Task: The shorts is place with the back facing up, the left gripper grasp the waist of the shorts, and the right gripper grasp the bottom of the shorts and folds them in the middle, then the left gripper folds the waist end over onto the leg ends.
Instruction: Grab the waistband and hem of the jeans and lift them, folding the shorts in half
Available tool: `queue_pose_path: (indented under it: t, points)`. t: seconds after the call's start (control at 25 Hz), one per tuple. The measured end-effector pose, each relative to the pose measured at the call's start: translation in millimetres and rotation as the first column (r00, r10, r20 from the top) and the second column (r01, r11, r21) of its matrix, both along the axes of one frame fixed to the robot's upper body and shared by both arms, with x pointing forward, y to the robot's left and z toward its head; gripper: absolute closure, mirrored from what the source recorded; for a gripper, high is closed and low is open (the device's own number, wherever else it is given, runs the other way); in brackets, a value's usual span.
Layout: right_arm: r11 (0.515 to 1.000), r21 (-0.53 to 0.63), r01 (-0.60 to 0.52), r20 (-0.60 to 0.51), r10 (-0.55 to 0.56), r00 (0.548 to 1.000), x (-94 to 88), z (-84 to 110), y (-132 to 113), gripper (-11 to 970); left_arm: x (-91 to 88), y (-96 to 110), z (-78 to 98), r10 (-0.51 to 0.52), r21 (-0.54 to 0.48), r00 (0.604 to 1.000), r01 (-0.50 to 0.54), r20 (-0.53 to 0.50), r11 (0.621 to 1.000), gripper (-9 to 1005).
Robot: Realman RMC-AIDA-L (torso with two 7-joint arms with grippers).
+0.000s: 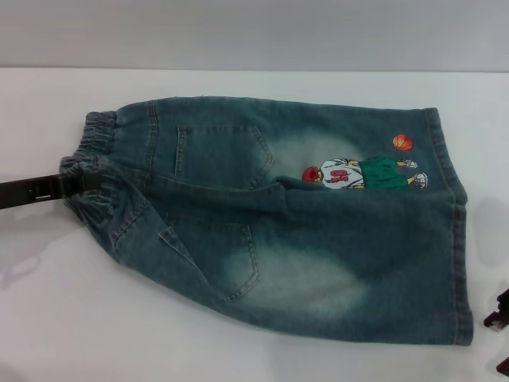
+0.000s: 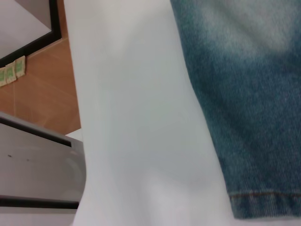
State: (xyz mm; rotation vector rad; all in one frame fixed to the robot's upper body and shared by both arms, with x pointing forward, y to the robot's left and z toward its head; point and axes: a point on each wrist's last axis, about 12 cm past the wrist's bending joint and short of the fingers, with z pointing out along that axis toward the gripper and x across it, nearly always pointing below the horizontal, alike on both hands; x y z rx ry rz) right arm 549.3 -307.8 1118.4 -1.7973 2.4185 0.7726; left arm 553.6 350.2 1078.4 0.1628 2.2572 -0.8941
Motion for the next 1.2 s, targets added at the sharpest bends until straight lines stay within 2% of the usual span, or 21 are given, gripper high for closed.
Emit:
queue_pose_path:
  t: [1.2]
  points:
    - [0.999, -0.036, -0.038, 0.001, 0.038, 0.999, 7.4, -2.8, 17.4, 225, -0.3, -0.1, 0.2, -0.005, 0.000, 1.000, 0.005, 0.001, 1.000, 948]
